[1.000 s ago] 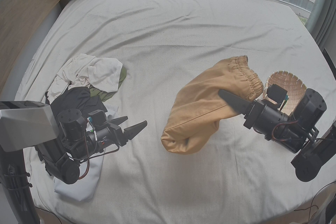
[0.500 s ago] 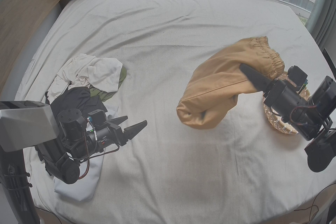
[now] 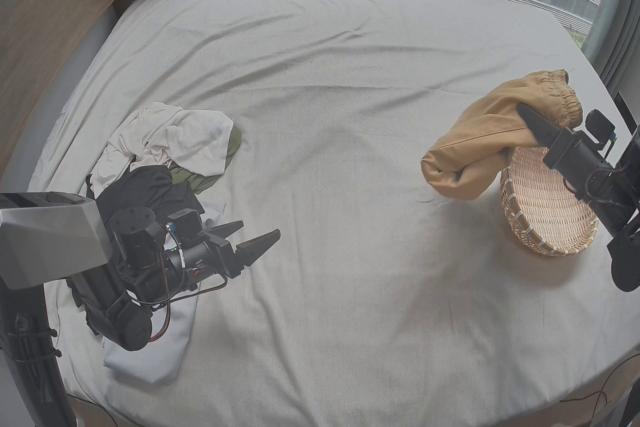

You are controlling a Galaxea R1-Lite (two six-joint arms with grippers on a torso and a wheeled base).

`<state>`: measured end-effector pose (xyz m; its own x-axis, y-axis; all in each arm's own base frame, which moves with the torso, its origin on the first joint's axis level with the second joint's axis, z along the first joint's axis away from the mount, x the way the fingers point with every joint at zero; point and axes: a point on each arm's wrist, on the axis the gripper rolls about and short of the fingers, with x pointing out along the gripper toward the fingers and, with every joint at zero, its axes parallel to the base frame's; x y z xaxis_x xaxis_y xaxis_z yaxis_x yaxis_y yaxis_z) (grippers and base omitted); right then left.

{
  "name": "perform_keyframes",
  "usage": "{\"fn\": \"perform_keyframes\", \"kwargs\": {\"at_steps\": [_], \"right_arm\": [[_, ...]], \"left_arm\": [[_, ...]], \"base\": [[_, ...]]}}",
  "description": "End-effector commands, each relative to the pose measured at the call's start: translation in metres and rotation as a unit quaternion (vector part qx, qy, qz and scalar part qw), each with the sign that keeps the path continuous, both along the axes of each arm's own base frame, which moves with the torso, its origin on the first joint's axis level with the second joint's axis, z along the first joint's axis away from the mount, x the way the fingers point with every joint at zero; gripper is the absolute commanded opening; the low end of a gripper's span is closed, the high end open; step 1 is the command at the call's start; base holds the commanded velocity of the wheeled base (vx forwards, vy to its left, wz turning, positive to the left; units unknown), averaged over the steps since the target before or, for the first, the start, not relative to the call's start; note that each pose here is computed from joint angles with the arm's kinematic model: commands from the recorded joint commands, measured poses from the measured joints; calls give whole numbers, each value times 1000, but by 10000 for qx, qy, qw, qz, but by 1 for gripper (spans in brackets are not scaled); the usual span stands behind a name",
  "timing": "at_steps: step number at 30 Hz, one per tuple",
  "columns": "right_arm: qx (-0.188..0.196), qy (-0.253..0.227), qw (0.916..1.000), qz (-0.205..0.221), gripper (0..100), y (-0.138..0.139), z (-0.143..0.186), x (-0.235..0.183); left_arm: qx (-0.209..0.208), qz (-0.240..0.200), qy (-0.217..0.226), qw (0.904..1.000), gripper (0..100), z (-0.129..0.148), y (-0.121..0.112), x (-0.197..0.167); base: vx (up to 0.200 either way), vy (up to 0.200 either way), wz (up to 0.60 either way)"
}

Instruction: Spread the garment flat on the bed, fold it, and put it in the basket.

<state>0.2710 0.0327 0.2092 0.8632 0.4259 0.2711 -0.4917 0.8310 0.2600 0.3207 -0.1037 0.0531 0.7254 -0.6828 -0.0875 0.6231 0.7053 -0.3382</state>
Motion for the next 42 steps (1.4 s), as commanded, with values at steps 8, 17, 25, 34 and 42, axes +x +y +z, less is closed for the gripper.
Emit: {"fn": "perform_keyframes", "kwargs": {"at_steps": [8,17,25,34,42], "right_arm": [[-175,-12,9949,-989,0,-52,11,2],[-481,311,9867,-1523,0,-76,13,-7],[-771,598,9773,-1882,0,-93,8,-12],[-878,1128,9713,-1901,100,-94,-10,-16],[-1156,1223,9693,-1792,100,-82,1,-39]], "left_arm": [[0,-7,8,10000,100,-1,-1,0],[-2,-7,1,10000,100,0,-1,0],[2,-7,16,10000,100,-1,-1,0],[2,-7,16,10000,100,-1,-1,0],[2,-7,16,10000,100,-1,-1,0]], "base": [[0,0,0],[0,0,0],[0,0,0],[0,0,0],[0,0,0]]}}
